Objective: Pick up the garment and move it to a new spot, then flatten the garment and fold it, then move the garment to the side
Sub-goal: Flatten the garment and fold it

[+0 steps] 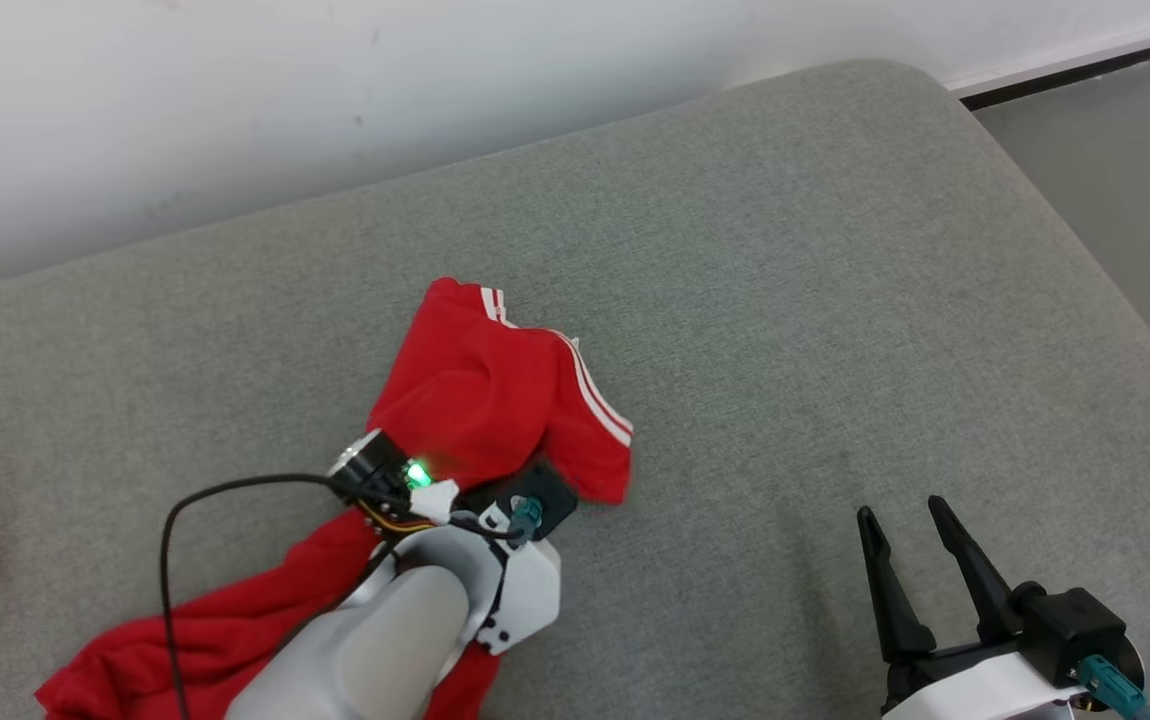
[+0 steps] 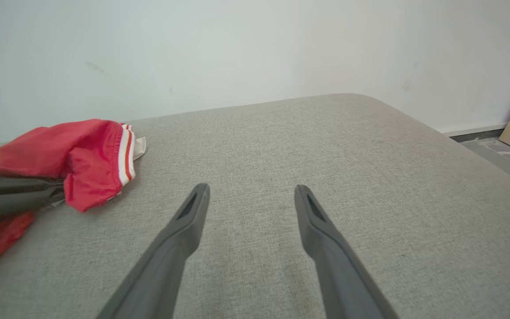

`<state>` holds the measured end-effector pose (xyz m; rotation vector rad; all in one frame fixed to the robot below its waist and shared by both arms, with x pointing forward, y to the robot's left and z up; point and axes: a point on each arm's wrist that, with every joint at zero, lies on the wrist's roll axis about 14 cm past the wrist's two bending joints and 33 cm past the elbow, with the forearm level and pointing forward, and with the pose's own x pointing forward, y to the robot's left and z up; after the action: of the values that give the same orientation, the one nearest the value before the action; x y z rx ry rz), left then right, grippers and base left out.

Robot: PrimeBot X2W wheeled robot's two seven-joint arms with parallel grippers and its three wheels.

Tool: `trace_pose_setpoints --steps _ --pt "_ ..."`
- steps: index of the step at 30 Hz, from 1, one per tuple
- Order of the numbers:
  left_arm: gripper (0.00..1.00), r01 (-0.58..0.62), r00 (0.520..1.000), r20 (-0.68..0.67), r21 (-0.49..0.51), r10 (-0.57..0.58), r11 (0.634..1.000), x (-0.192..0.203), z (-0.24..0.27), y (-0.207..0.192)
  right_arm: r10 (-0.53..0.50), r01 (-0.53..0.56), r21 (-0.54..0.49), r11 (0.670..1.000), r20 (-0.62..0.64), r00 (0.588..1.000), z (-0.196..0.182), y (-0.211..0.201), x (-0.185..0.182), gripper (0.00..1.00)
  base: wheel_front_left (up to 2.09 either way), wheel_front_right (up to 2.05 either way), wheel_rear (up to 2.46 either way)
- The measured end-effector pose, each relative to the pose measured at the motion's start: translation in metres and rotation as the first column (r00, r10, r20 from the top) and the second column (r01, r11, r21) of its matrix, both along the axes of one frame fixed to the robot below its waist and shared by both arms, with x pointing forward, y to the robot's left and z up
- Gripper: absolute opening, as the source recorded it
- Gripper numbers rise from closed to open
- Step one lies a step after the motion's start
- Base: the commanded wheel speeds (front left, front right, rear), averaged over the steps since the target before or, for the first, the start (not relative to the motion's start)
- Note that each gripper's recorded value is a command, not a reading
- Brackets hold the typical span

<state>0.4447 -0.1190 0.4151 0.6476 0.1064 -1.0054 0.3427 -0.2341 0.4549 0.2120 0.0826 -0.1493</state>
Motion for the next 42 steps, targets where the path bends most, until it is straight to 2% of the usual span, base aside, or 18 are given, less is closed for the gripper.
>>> trace_pose_setpoints --steps 6,11,16,25,31,42 --pt "0.0 0.021 1.0 -0.015 -0.225 -0.025 0.974 -0.009 0.038 -0.029 -0.01 0.01 0.001 1.0 0.001 1.0 0.0 -0.003 -0.001 1.0 0.0 0.0 0.0" --pt "0.0 0.05 0.997 -0.032 -0.352 -0.066 0.935 -0.021 0.068 -0.043 -0.001 0.001 0.005 1.0 0.008 1.0 0.002 0.0 -0.002 1.0 0.0 0.0 0.0" --pt "0.0 0.098 0.984 -0.093 -0.426 -0.151 0.9 -0.054 0.08 -0.055 0.002 -0.002 0.002 1.0 0.022 1.0 0.006 0.001 -0.004 1.0 0.0 0.0 0.0" --pt "0.0 0.119 0.923 -0.24 -0.565 -0.3 0.817 -0.122 0.117 -0.074 -0.009 0.009 0.001 1.0 0.026 1.0 0.006 -0.001 -0.013 1.0 0.0 0.0 0.0" --pt "0.0 0.141 0.901 -0.226 -0.655 -0.371 0.742 -0.141 0.167 -0.077 -0.006 0.006 0.002 1.0 0.024 1.0 0.005 0.0 -0.015 1.0 0.0 0.0 0.0" --pt "0.0 0.18 0.87 -0.181 -0.75 -0.459 0.637 -0.167 0.232 -0.058 -0.009 0.01 -0.016 1.0 0.027 1.0 0.007 -0.002 -0.018 1.0 0.0 0.0 0.0"
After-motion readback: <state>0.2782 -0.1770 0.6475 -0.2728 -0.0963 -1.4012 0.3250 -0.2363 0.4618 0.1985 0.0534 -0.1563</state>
